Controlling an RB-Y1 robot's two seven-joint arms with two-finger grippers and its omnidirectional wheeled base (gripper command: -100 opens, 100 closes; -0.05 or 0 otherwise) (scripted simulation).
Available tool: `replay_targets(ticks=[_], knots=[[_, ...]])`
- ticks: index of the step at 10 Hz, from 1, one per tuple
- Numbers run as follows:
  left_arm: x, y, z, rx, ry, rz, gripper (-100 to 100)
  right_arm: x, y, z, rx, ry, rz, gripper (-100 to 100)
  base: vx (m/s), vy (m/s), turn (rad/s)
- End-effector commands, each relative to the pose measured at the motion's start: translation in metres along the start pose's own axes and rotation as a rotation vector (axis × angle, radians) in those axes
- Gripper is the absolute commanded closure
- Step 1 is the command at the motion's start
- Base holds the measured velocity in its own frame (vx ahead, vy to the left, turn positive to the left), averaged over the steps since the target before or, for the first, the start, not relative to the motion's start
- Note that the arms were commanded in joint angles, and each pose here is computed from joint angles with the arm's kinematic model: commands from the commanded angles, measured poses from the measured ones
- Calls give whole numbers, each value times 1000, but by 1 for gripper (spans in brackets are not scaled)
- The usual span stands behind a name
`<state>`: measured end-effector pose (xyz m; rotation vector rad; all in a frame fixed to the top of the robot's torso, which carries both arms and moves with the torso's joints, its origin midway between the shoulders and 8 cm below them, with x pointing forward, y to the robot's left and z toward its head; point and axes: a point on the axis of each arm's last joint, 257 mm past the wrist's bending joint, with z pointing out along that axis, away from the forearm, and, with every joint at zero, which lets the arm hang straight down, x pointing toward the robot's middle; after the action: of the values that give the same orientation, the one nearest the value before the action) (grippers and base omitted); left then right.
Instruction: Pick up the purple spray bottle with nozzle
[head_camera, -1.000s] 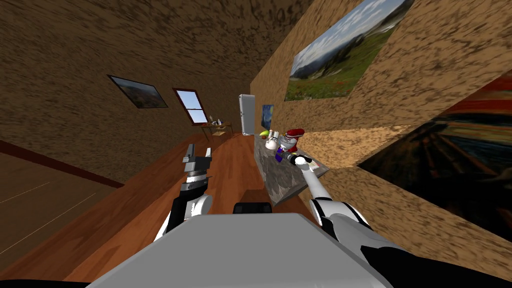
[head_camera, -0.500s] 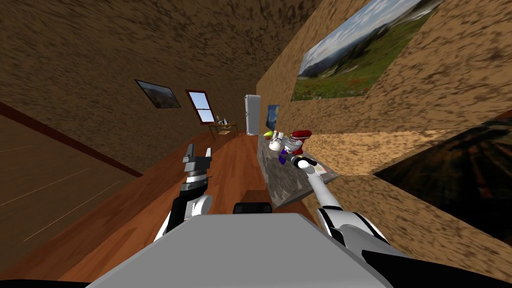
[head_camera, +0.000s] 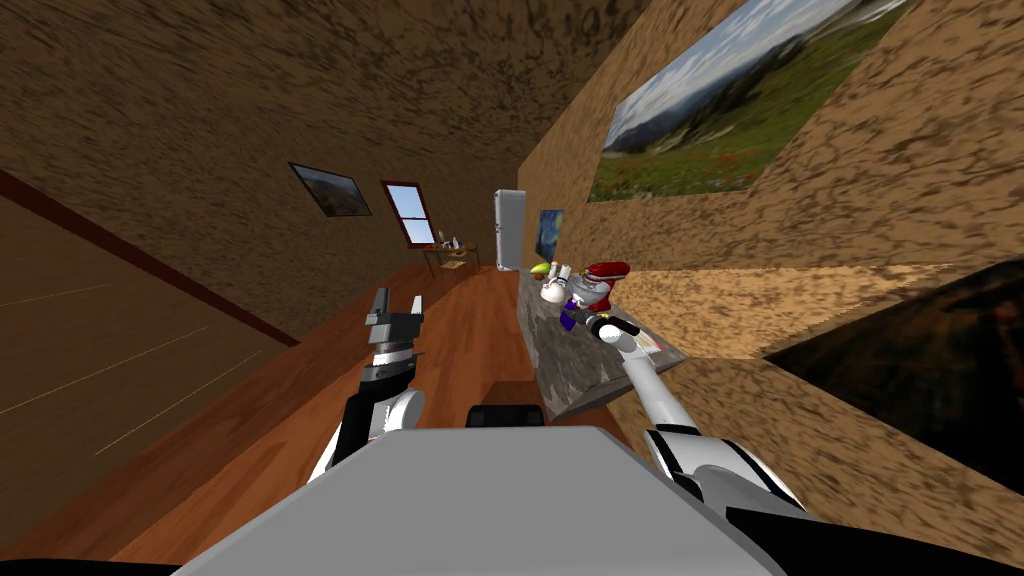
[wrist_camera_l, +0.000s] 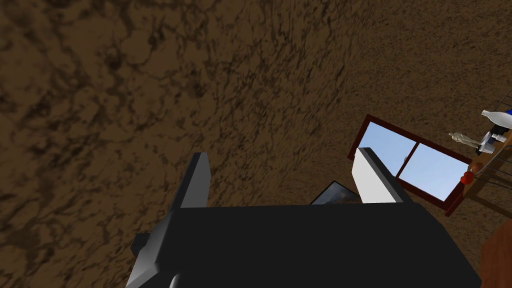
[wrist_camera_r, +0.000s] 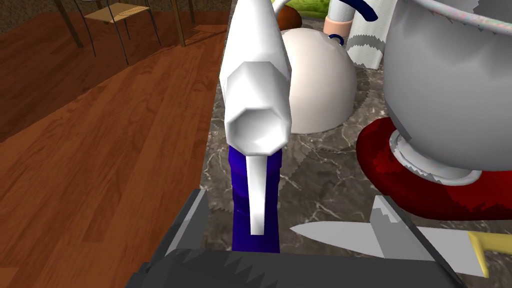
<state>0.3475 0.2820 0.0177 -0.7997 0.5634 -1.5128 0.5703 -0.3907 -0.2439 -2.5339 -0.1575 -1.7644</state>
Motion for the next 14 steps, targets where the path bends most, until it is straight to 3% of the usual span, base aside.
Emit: replay_targets(ticks=[1,3,4,6,7,9,10,14], knots=[[0,0,0,0,0,0,0,-3,12,-13,-36,4,-27,-100,3,-23,244],[0,0,0,0,0,0,0,-3,10,-15,-32,8,22,-100,5,-25,72],[0,0,0,0,0,0,0,-5,20,-27,-62,12,-20,-100,4,-21,241],[0,0,0,0,0,0,0,-5,17,-31,-57,18,26,-100,4,-24,73],[0,0,0,0,0,0,0,-7,25,-43,-81,24,-18,-100,2,-20,241],[0,0,0,0,0,0,0,-5,21,-46,-75,31,34,-100,1,-25,76],[0,0,0,0,0,0,0,-5,26,-58,-94,39,-13,-100,-5,-19,227],[0,0,0,0,0,0,0,-5,23,-61,-87,46,36,-100,2,-14,33]])
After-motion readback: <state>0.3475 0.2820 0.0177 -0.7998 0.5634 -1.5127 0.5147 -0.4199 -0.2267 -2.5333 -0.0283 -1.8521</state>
